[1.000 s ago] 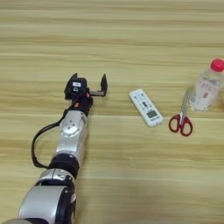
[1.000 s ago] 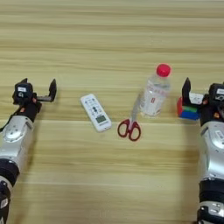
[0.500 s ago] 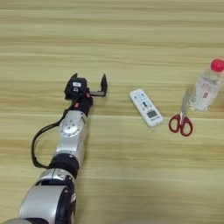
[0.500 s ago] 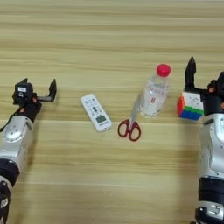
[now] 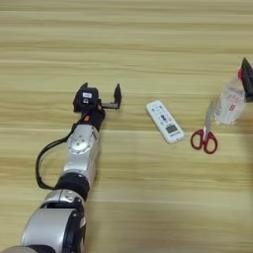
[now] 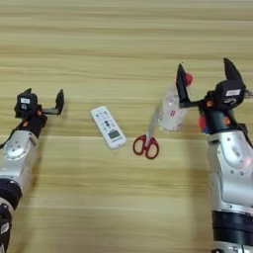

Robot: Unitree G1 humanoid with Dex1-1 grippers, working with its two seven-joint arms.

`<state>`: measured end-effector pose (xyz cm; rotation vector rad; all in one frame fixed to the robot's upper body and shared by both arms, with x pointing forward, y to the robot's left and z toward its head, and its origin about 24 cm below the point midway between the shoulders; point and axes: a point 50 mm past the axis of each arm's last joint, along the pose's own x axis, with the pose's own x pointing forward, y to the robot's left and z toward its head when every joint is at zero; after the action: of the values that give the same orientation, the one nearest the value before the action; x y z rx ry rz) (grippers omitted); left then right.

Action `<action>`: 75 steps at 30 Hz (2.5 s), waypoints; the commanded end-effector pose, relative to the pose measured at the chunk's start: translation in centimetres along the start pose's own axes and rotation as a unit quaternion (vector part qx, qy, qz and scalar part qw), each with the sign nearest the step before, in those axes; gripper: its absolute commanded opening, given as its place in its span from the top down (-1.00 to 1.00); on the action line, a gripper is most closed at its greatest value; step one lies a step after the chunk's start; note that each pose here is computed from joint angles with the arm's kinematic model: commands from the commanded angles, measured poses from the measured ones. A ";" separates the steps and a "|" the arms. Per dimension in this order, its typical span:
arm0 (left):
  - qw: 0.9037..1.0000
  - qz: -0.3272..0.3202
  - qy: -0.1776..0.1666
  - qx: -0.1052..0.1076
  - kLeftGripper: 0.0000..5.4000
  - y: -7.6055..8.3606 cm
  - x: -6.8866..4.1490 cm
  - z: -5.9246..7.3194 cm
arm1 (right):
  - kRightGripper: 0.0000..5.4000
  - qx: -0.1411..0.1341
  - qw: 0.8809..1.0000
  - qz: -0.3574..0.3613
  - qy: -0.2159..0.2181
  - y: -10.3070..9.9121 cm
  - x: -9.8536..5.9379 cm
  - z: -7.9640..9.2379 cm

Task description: Move the objects on the table

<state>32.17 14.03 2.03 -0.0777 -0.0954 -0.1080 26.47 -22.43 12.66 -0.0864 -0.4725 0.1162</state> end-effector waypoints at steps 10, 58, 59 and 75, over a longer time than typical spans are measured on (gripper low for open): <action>1.000 -0.002 -0.003 0.003 -1.00 0.0 0.4 0.2 | -0.99 -0.001 0.997 0.032 0.065 1.4 0.3 -2.9; 1.000 -0.004 -0.001 0.004 -1.00 -0.3 0.4 0.1 | -0.22 0.043 0.993 0.063 0.095 4.3 4.7 -2.6; 1.000 -0.004 -0.001 0.004 -1.00 -0.3 0.4 0.1 | -0.22 0.044 0.992 0.066 0.093 4.6 4.8 -2.6; 1.000 -0.005 -0.002 0.004 -1.00 -0.4 0.3 0.1 | -0.22 0.060 0.983 0.111 0.131 7.6 5.4 -5.1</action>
<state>32.24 13.78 1.95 -0.0786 -0.0910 -0.1130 32.22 -15.07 8.32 -0.0180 -0.1243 0.3256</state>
